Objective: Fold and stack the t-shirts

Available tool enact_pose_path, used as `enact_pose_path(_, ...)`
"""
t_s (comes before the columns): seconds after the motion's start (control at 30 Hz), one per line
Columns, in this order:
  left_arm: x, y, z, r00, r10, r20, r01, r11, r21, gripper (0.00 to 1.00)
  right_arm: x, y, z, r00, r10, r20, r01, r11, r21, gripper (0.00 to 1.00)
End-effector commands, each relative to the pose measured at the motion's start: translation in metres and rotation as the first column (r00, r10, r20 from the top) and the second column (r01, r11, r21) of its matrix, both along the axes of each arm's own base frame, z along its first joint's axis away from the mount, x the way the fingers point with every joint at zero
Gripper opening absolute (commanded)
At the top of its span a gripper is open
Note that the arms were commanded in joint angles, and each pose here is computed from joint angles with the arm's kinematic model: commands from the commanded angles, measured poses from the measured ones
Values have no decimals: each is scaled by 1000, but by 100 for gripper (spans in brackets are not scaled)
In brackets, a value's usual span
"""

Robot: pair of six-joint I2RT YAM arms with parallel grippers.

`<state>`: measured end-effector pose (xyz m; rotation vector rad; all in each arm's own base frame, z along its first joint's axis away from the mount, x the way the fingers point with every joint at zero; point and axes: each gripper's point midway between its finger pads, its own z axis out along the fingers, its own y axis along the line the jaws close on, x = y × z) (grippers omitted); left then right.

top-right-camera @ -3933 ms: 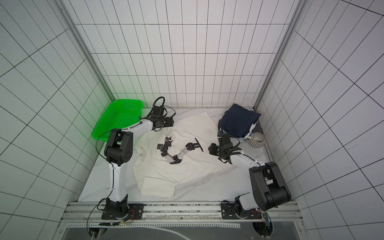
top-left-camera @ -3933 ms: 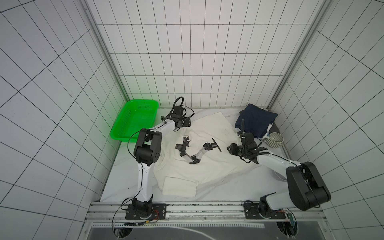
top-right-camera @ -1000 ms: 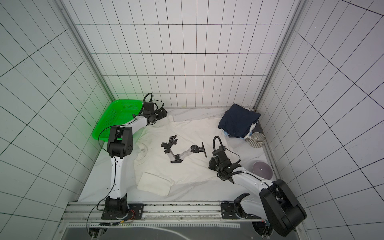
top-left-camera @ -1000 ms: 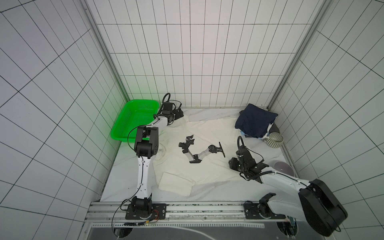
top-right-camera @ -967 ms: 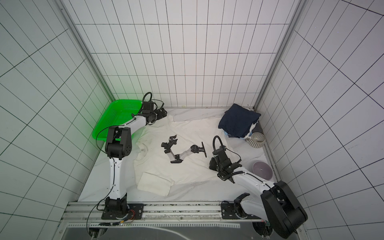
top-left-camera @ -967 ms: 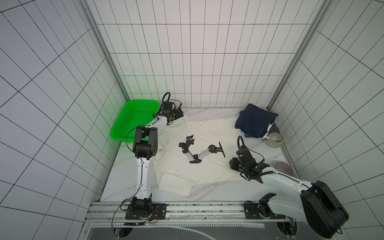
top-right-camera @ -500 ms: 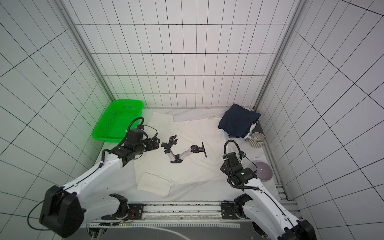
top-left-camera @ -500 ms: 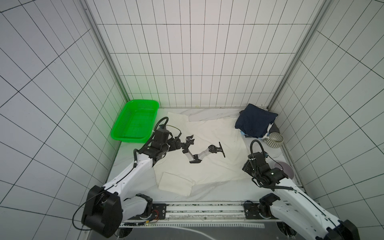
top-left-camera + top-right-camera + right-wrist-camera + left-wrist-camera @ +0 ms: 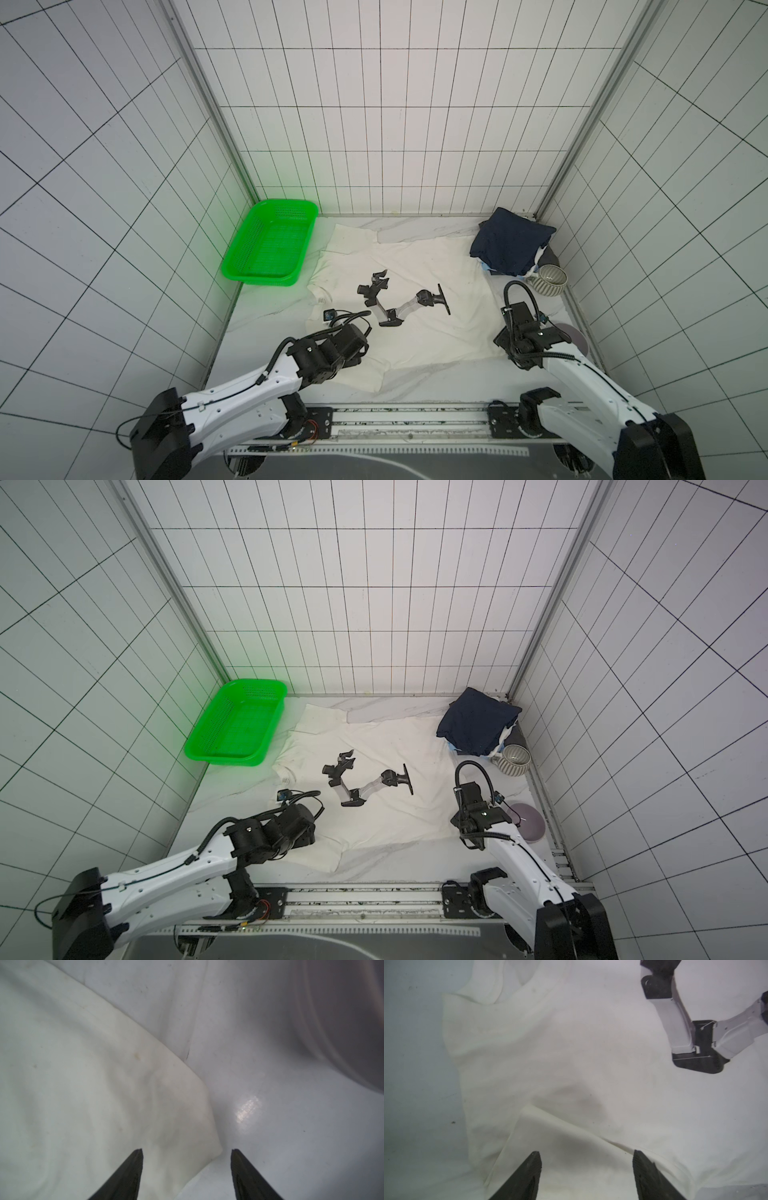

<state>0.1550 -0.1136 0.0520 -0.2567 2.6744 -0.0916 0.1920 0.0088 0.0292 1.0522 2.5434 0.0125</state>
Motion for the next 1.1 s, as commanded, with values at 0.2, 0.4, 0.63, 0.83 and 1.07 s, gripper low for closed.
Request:
enact_pose_path(0.2, -42, 35, -18, 979, 195, -59, -190, 978, 82, 64, 8, 12, -4, 998, 48, -30, -46, 998, 53, 70)
enact_pose_path(0.4, -52, 34, -32, 979, 185, -89, -178, 981, 77, 53, 11, 10, -5, 998, 54, -33, -52, 998, 41, 71)
enact_pose_path(0.63, -46, 22, -39, 987, 135, -90, -126, 987, 104, 25, 14, 12, -4, 998, 56, -13, -55, 997, 56, 67)
enact_pose_path(0.83, -41, 12, -34, 993, 87, -78, -81, 994, 77, 0, 17, 11, 5, 998, 63, 31, -65, 997, 48, 63)
enact_pose_path(1.07, -17, 16, 52, 995, 54, 89, -61, 995, 78, 0, 26, 13, 34, 989, 85, 125, -92, 994, 52, 43)
